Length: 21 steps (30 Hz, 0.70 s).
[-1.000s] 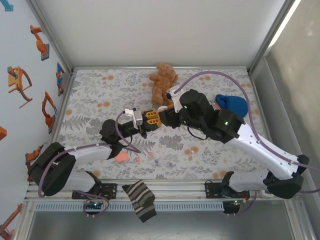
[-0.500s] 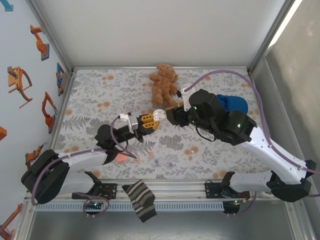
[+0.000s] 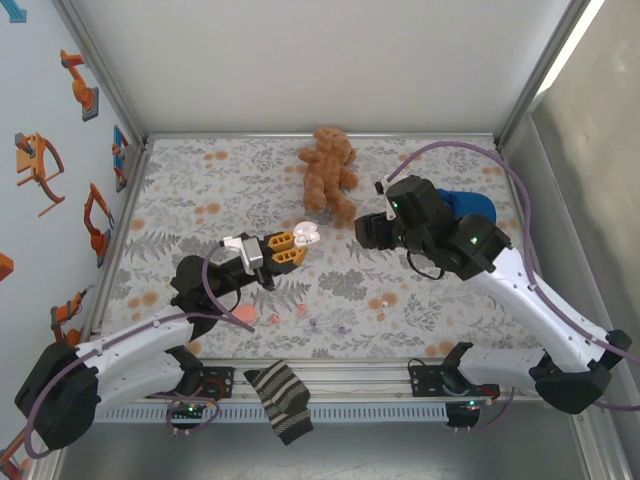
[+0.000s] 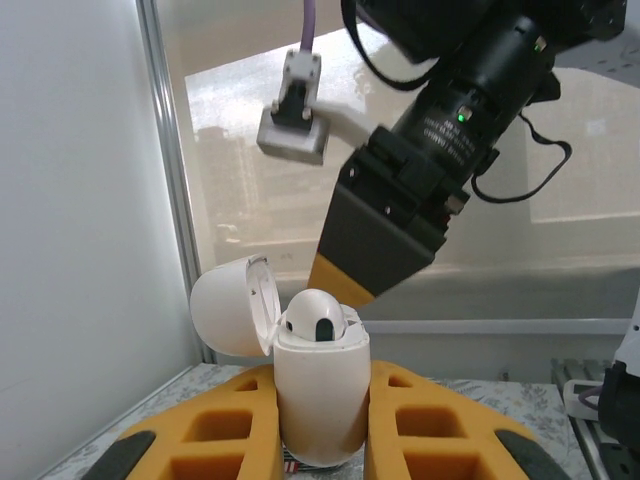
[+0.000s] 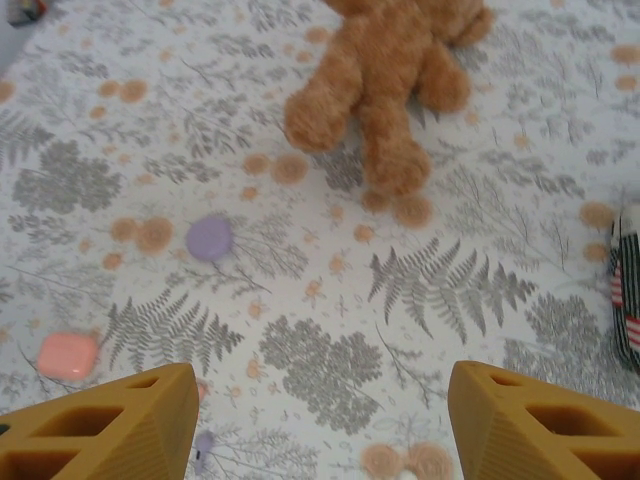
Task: Insert wireless bluetooth earbuds into charging case
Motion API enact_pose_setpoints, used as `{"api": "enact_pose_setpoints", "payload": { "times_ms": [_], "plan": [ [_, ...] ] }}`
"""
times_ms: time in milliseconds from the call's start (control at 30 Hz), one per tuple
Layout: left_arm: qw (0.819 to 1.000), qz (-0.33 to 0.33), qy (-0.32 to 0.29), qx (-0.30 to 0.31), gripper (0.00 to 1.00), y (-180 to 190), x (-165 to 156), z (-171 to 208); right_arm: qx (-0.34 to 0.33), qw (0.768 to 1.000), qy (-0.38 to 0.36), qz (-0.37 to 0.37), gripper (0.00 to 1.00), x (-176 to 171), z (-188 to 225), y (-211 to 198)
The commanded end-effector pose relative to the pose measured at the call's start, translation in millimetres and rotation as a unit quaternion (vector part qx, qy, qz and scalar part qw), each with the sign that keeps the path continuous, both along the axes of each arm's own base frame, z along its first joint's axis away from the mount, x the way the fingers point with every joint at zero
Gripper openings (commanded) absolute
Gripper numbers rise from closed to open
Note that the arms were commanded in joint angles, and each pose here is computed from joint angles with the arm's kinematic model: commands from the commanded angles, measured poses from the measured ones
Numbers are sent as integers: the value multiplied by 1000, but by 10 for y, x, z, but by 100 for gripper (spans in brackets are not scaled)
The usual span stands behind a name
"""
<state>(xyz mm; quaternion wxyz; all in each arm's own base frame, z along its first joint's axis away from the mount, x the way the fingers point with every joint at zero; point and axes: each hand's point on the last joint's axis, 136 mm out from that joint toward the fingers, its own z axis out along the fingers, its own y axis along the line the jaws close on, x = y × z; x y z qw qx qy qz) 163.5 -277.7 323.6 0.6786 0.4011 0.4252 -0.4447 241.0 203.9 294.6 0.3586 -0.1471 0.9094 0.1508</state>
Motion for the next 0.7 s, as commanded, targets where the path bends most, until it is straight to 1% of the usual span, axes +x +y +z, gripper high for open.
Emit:
{"api": "enact_pose_setpoints", "payload": {
  "times_ms": [0,200,333,367,567,667],
  "plan": [
    [1000,11,-3,18,5,31,-19,-78,-11,997,76,-21,66,-134,-383,-150],
    [1000,13,-6,21,6,80,-71,-66,-45,982,176,-56,64,-247,-1079,-374],
    [1000,14,-6,22,5,94,-87,-64,-76,966,237,-73,63,-362,-1522,-508],
    [1000,14,-6,23,5,97,-88,-64,-82,961,253,-76,61,-392,-1624,-528],
    [1000,13,-7,21,5,108,-103,-68,-102,942,311,-76,57,-476,-2050,-534],
    [1000,10,-8,20,5,111,-117,-62,-106,936,327,-73,55,-472,-2164,-503]
  ]
}}
